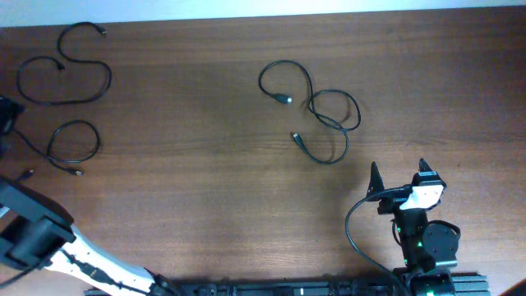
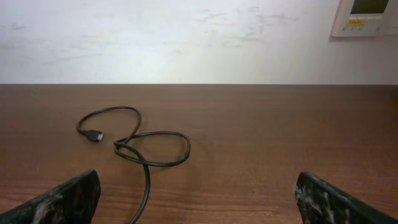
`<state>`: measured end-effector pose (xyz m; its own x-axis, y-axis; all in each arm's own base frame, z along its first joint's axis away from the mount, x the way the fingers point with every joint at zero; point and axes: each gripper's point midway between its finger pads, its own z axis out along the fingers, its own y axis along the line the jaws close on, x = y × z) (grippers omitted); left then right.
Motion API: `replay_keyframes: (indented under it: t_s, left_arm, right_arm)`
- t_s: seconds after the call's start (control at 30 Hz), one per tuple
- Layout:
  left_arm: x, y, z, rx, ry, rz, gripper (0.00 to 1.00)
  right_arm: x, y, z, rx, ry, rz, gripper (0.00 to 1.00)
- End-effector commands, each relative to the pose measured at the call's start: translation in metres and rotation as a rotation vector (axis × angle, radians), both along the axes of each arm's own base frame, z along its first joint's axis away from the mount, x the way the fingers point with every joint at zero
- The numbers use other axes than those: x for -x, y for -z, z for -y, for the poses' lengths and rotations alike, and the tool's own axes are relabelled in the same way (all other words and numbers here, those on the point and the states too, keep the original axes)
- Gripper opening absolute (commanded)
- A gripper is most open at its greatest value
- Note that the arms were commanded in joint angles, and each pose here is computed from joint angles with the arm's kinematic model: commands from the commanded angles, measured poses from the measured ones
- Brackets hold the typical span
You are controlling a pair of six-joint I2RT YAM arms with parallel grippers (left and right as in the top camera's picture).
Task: Untangle cables
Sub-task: 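Reach the left gripper to the remaining cables and grasp one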
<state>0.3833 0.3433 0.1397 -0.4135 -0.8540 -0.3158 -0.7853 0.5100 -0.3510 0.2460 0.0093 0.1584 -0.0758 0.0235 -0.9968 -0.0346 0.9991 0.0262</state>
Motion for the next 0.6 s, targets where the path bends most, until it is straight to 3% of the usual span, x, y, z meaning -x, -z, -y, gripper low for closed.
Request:
replay_keyframes:
  t_s: [0.0,0.1,0.23,0.33,0.47,0.57]
  left_arm:
    - [-0.016,-0.036,0.018,0.028,0.060,0.123,0.97]
    - [-0.065,-0.071,0.059,0.097,0.243,0.351,0.91]
    - [-0.117,-0.102,0.140,0.049,0.455,0.402,0.96]
    - [-0.147,-0.103,0.242,0.089,0.650,0.401,0.98]
    - [-0.156,-0.095,0.378,0.109,0.885,0.352,0.99]
    - [-0.137,-0.067,0.481,0.082,1.017,0.229,0.99]
  right_arm:
    - [0.000,0.003,0.000,-0.003,0.004,-0.006,0.98]
    - [0.000,0.003,0.000,-0.003,0.004,-0.006,0.97]
    - [0.000,0.003,0.000,-0.003,0.004,-0.006,0.98]
    - [0.000,0.003,0.000,-0.003,0.004,-0.006,0.97]
    - [0.000,0.003,0.000,-0.003,0.004,-0.006,0.98]
    - [0.000,0.003,0.000,-0.003,0.004,-0.006,0.97]
